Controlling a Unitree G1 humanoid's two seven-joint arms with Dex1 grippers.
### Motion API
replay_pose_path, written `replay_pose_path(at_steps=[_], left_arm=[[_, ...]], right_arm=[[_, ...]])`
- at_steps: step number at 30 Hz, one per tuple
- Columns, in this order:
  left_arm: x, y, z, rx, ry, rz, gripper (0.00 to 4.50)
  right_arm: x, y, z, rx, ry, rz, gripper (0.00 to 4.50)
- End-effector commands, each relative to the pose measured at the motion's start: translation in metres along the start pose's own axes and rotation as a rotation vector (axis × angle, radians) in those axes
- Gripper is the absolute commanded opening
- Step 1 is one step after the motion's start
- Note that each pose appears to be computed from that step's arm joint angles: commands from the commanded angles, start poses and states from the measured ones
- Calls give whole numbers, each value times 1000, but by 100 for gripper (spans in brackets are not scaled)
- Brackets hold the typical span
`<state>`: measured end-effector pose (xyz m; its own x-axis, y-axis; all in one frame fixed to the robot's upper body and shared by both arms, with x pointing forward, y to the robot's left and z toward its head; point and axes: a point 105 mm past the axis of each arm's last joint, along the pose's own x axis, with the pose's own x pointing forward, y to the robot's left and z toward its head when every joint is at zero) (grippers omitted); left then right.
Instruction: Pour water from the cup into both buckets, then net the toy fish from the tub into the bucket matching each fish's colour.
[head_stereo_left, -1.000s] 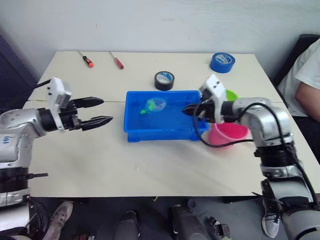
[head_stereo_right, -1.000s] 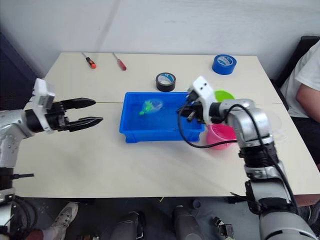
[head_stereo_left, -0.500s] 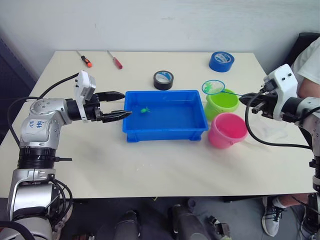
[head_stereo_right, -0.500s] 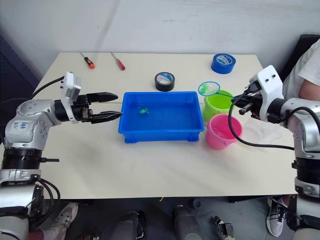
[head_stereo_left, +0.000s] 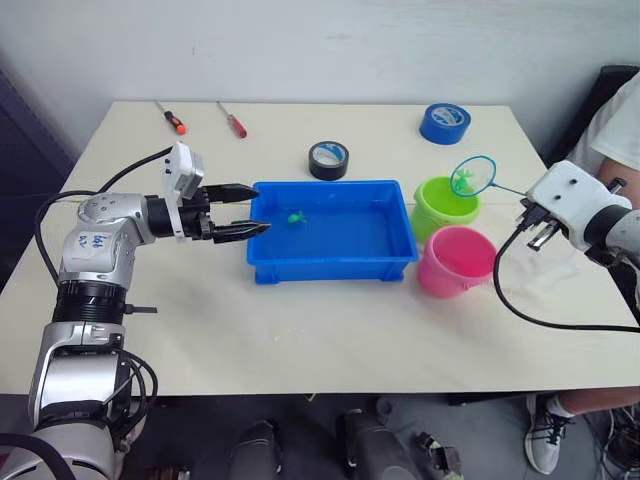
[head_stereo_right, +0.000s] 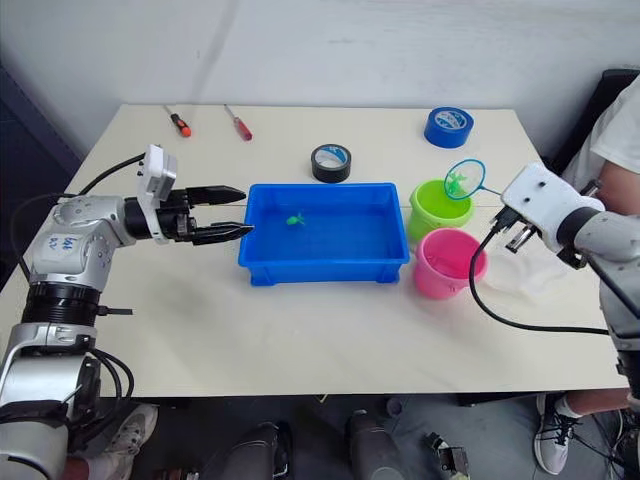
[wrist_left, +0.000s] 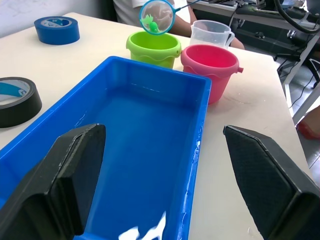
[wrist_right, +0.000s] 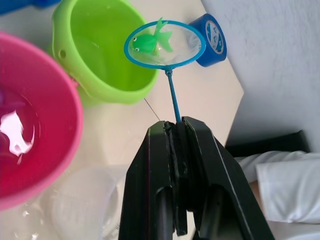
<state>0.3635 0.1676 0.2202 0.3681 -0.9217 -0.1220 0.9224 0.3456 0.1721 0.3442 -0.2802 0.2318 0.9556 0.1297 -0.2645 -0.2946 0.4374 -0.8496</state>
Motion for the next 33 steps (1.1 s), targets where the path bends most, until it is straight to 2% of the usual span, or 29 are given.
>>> replay_pose_path(at_steps=[1,3,5,9,14,25,33], left_arm=[[0,3,13,50,-19,-1,412],[1,2,12,52,-19,-5,412],[1,2,13,52,-21,-5,412],[0,3,12,53,-18,-3,412],[-1,3,11,52,-17,-1,412],[1,2,12,49,-17,-11,412],[4,2,11,49,-25,-18,412]], right_arm=[[-6,1,19,-301,-24,-76,0],[-4,8,24,-442,-34,-89,0],[-3,9,23,-506,-27,-98,0],[-2,-1,18,-745,35,-185,0],[2,1,14,-848,61,-191,0],[-5,16,28,-1044,18,-248,0],[-9,25,23,-1126,58,-364,0]])
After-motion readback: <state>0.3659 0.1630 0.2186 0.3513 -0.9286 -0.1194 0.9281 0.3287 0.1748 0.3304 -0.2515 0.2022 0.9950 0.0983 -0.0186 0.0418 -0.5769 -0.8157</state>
